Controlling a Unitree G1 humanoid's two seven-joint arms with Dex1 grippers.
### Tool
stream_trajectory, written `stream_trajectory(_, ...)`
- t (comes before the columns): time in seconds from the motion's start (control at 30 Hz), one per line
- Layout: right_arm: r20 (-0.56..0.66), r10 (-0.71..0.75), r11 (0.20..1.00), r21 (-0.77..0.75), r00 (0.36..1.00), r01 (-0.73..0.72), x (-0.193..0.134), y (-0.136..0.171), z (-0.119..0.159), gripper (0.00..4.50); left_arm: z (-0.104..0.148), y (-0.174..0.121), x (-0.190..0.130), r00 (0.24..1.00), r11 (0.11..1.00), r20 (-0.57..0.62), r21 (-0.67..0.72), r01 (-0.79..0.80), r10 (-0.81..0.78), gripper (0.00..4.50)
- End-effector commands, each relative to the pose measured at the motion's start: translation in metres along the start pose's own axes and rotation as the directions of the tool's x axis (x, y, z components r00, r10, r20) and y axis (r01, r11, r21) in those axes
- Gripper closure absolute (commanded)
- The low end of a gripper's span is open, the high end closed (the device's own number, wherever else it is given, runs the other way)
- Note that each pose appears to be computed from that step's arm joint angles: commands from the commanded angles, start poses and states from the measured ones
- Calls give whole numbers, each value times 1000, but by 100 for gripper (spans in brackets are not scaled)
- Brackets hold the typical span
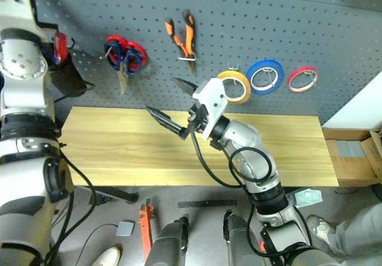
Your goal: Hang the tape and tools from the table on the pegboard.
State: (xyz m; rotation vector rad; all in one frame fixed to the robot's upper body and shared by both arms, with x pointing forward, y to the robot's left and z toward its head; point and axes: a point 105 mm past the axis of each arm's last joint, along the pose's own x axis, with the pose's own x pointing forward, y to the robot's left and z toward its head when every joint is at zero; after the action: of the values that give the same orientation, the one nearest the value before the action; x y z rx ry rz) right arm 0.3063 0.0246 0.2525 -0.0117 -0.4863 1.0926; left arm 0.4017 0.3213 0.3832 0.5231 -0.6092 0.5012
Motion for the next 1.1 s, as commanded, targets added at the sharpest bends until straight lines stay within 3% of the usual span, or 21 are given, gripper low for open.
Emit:
stream_trajectory(0.03, 40, -7, 999, -33, 999, 8, -2, 0, 15, 0, 6, 9, -2, 999, 999, 35, -30, -36, 37, 370)
stream_trajectory(0.33, 17, -8, 1000, -30, 1000, 9, -4, -1, 12, 0, -9, 4, -10, 999, 999, 3, -38, -32, 33, 370)
stream_trajectory(1.1, 3, -29, 999, -25, 1000, 29, -6, -2, 11, 0, -13, 5, -6, 999, 999, -12, -29, -36, 35, 370)
